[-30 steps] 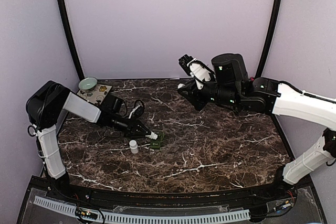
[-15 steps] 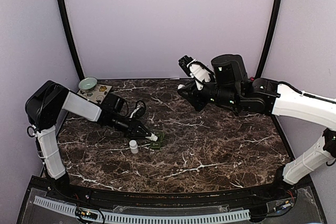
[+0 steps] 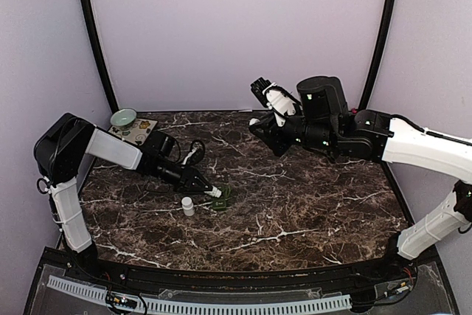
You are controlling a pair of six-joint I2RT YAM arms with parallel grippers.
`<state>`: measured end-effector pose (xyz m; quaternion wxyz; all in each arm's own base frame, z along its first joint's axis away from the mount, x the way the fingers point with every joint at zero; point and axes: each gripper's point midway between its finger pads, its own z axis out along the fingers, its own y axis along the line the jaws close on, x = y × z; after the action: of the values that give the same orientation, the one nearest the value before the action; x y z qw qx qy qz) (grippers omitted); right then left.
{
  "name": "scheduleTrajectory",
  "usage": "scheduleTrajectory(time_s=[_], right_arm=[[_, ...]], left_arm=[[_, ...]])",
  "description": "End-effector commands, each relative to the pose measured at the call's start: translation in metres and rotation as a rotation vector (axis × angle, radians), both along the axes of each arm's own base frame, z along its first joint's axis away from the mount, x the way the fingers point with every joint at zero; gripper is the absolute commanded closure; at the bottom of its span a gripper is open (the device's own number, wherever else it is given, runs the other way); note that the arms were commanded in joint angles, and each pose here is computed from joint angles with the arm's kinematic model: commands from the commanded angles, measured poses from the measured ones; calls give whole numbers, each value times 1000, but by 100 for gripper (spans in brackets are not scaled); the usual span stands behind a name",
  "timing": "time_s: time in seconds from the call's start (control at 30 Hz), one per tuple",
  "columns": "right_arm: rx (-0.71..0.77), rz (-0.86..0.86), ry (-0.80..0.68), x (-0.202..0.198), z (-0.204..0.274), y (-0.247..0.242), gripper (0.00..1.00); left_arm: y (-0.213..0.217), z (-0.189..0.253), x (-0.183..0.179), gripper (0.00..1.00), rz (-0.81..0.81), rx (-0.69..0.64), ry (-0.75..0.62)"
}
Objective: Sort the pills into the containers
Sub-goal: Pour the pill into the compartment of the pill container.
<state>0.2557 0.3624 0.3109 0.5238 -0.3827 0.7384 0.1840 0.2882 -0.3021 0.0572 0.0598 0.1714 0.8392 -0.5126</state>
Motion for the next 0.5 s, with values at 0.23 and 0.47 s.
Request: scheduleTrajectory(time_s=[0.23, 0.47], right_arm=[[28, 17, -22, -1, 6, 6, 91], [27, 19, -20, -1, 5, 7, 91]], left_arm=[[-3, 26, 5, 100, -16, 2, -82], [-1, 29, 4, 100, -21, 14, -89]])
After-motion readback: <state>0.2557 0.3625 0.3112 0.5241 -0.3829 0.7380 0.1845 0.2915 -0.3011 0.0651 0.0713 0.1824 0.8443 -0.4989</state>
